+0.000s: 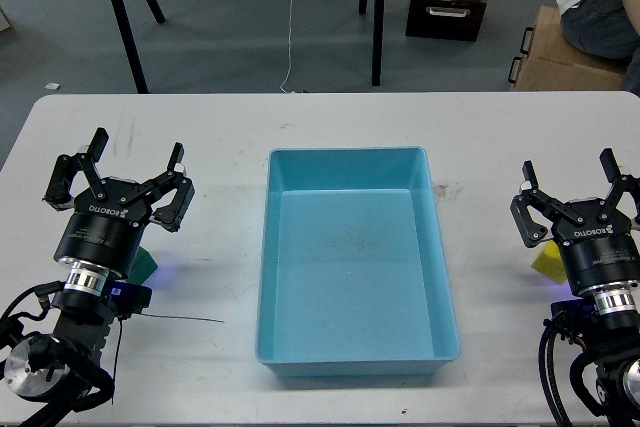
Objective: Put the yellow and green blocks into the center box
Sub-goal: 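Raise the right gripper up and away from the yellow cube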
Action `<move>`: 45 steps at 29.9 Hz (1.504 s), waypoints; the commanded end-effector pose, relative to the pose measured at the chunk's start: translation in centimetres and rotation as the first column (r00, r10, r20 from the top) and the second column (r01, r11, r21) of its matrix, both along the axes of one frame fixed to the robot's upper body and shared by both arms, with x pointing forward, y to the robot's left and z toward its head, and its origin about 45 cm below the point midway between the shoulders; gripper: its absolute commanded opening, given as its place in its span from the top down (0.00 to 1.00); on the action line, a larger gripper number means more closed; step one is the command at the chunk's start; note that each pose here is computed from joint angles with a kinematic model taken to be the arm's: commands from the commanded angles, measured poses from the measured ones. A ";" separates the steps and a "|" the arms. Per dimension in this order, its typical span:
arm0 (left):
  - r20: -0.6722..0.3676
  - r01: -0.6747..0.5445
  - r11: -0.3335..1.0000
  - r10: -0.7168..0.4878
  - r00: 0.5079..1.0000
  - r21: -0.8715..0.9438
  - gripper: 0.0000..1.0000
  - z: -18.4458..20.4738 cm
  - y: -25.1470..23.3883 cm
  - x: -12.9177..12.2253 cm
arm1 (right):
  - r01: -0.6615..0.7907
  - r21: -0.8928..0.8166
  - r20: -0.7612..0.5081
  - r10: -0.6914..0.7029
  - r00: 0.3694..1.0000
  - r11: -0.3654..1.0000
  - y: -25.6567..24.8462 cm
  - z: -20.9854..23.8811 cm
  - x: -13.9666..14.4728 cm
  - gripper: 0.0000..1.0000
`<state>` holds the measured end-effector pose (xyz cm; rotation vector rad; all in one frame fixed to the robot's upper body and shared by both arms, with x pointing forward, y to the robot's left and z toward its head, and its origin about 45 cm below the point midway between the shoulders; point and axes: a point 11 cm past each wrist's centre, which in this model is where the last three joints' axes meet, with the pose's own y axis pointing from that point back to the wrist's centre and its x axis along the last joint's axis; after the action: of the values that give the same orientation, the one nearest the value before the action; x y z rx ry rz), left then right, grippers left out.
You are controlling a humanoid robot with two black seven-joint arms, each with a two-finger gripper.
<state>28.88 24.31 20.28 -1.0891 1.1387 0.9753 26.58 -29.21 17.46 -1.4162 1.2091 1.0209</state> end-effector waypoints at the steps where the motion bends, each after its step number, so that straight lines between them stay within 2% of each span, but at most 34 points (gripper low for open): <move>1: -0.008 -0.002 1.000 0.002 1.000 0.007 0.00 -0.1 0.1 0.0 | 0.000 -0.002 0.017 0.000 1.000 1.000 -0.1 0.2 0.0 0.02; 7: -0.013 -0.009 1.000 0.009 1.000 0.010 0.00 -0.5 0.3 -0.1 | -0.015 -0.067 0.025 0.017 1.000 0.998 0.2 0.3 0.1 0.02; 9: -0.014 -0.011 1.000 0.011 1.000 0.012 0.00 -0.6 0.4 -0.1 | -0.034 -0.164 0.032 0.039 0.999 0.986 0.5 0.5 0.4 0.02; 12: -0.014 -0.012 1.000 0.012 1.000 0.012 0.00 -0.6 0.5 0.0 | -0.064 -0.421 0.064 0.100 0.993 0.905 1.0 1.8 1.9 0.02; 15: -0.016 -0.013 1.000 0.013 1.000 0.016 0.00 -0.7 0.5 0.0 | -0.028 -0.609 0.113 0.122 0.986 0.792 0.5 3.9 3.9 0.02; 18: -0.017 -0.014 1.000 0.015 1.000 0.018 0.00 -0.7 0.6 0.0 | 0.024 -0.713 0.163 0.133 0.978 0.700 0.3 6.4 6.5 0.02; 23: -0.027 -0.022 0.999 0.023 0.999 0.028 0.00 -1.0 0.8 0.1 | 0.196 -0.897 0.230 0.040 0.972 0.397 -0.9 10.7 11.2 0.04; 26: -0.029 -0.022 0.999 0.023 0.999 0.030 0.00 -1.1 0.8 0.0 | 0.341 -0.932 0.360 0.187 0.914 0.125 -0.4 13.6 12.9 0.04; 29: -0.030 -0.025 0.999 0.026 0.999 0.030 0.00 -1.2 0.9 0.1 | 0.507 -0.851 0.422 0.395 0.816 -0.138 0.3 16.4 13.8 0.02; 33: -0.035 -0.030 0.999 0.031 0.999 0.037 0.00 -1.4 1.1 0.2 | 0.533 -0.687 0.183 0.592 0.785 -0.494 -0.2 15.5 14.9 0.02; 36: -0.036 -0.031 0.999 0.032 0.999 0.038 0.00 -1.4 1.2 0.2 | 0.570 -0.526 -0.002 0.670 0.742 -0.632 -0.1 15.2 14.9 0.02; 40: -0.038 -0.030 0.999 0.031 0.999 0.038 0.00 -1.5 1.1 0.1 | 0.589 -0.306 -0.281 0.662 0.695 -0.748 -2.2 13.7 13.9 0.03; 45: -0.038 -0.030 0.999 0.031 0.999 0.038 0.00 -1.5 1.1 0.1 | 0.590 -0.176 -0.508 0.586 0.631 -0.788 -5.5 12.2 10.7 0.03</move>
<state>29.01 25.46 18.83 -1.0646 1.1325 1.0416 39.39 -32.76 30.63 1.7965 -0.2613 1.2930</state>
